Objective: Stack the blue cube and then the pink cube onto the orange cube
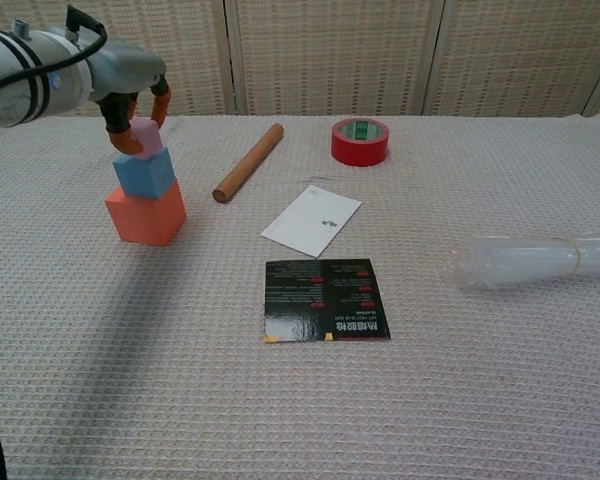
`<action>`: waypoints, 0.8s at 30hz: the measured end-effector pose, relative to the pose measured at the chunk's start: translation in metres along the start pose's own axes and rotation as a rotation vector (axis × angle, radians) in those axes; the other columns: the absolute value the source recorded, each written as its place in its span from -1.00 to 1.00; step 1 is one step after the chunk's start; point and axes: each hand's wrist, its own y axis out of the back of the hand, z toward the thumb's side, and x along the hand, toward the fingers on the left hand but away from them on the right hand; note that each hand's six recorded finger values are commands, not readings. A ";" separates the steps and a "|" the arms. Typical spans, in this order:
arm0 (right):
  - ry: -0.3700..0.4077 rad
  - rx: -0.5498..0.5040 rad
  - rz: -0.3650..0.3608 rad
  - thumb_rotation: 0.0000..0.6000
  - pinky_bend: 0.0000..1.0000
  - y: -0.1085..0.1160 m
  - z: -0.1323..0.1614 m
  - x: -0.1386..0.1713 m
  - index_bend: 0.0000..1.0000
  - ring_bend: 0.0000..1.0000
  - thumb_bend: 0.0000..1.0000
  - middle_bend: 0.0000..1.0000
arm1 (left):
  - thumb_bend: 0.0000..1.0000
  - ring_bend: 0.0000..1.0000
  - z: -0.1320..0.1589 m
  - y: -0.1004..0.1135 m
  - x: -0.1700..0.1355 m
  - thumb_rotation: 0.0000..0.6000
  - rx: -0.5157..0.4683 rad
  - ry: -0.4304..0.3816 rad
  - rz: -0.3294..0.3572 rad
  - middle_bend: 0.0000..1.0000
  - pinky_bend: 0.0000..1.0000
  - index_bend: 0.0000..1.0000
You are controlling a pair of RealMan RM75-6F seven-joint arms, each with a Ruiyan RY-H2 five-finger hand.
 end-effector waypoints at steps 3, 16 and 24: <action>0.000 0.000 0.001 1.00 -1.00 0.000 0.000 0.000 -1.00 -1.00 -0.42 -1.00 | -0.30 1.00 -0.001 0.000 0.001 1.00 0.000 0.002 0.003 1.00 1.00 -0.09; -0.005 0.007 0.011 1.00 -1.00 -0.003 0.000 -0.001 -1.00 -1.00 -0.42 -1.00 | -0.30 1.00 -0.005 -0.005 0.009 1.00 -0.010 0.005 0.003 1.00 1.00 -0.17; -0.010 0.009 0.018 1.00 -1.00 -0.004 -0.001 -0.002 -1.00 -1.00 -0.42 -1.00 | -0.30 1.00 -0.004 -0.007 0.010 1.00 -0.014 -0.002 0.000 1.00 1.00 -0.31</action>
